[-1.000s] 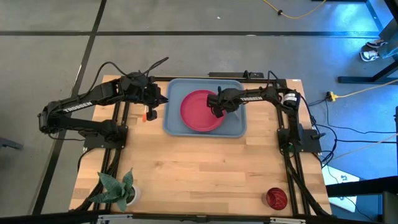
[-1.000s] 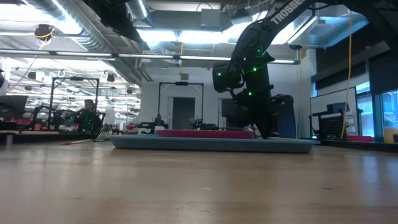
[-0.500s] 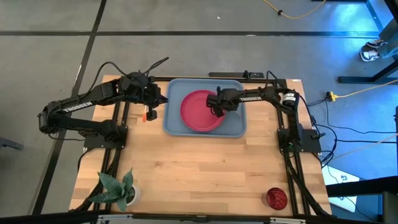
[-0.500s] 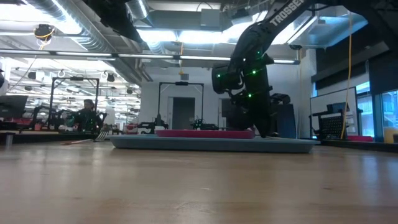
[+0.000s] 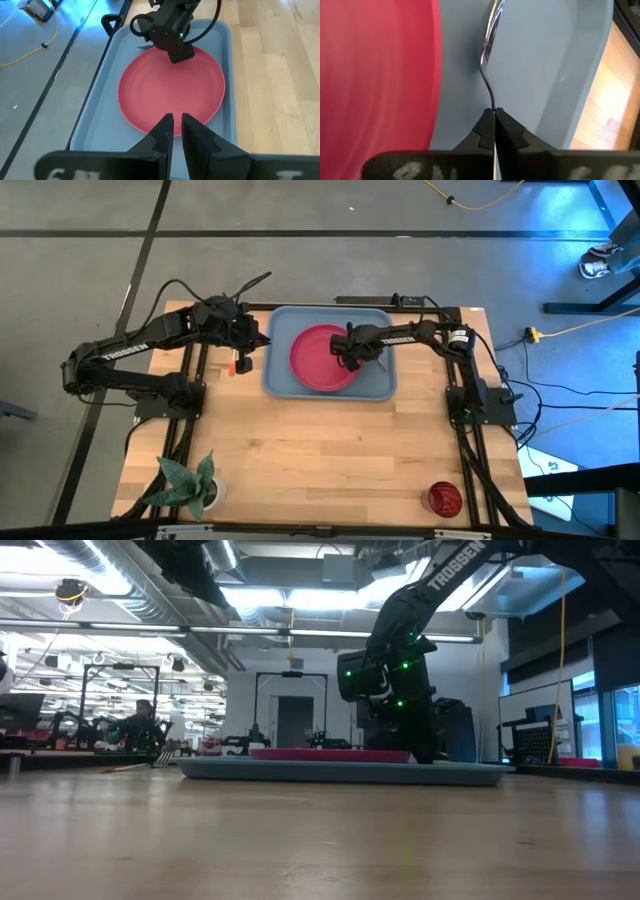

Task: Pick and place plate/cup/fork/spoon on tray
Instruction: Put the orange spoon on the blue serving tray at the right of the pink plate

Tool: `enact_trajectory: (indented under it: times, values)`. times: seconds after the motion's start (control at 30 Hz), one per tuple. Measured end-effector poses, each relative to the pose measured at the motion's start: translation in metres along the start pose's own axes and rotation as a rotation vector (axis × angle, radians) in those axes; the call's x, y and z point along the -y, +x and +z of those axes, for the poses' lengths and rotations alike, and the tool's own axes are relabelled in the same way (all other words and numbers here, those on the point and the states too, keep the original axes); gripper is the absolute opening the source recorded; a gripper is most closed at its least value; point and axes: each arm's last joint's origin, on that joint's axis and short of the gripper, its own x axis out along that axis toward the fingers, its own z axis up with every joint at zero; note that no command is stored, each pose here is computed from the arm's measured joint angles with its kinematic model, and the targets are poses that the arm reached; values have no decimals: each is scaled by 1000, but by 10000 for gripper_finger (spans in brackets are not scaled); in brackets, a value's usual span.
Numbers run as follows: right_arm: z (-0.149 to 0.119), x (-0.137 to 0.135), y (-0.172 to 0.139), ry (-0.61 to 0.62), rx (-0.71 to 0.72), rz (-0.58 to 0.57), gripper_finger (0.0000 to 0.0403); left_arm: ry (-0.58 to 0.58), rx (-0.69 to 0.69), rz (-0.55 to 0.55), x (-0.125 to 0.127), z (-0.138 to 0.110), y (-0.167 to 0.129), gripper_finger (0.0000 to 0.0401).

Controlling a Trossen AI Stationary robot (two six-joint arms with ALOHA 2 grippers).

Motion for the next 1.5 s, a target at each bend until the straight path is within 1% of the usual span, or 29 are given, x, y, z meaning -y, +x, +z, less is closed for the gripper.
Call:
enact_trajectory:
  times: [0.13, 0.4, 0.53, 0.67, 0.8, 0.87, 1.0, 1.07, 1.17, 1.23, 1.37, 1.5]
  values:
    - [0, 0, 0, 8, 1, 6, 9, 0, 0, 0, 0, 0, 0, 30]
    - [1, -2, 1, 15, -15, 42, 62, 0, 0, 0, 0, 0, 0, 30]
    - [1, -1, -1, 23, -13, 39, 73, -1, -4, -1, 0, 0, 0, 30]
    - [1, 3, -7, 23, -16, 48, 73, -1, -7, -2, 0, -1, 0, 30]
    - [3, 8, -16, 36, 12, 55, 73, -1, -7, -2, 0, -1, 0, 30]
    - [5, 11, -21, 36, 23, 47, 73, -1, -9, -2, 0, -1, 0, 30]
    - [6, 20, -34, 40, -9, 9, 70, -1, -10, -3, 0, -1, 0, 30]
    - [7, 26, -41, 45, -33, 17, 59, -1, -10, -3, 0, -1, 0, 30]
    - [7, 31, -48, 49, -62, 78, 22, -7, -11, -3, 0, -1, 0, 30]
    - [7, 31, -49, 50, -74, 92, 7, -9, -12, -3, 0, -1, 0, 30]
    - [8, 34, -43, 68, -133, 146, 3, -10, -12, -3, 0, -1, 0, 30]
    - [5, 41, -28, 86, -211, 148, 2, -21, -12, -3, 0, -1, 0, 30]
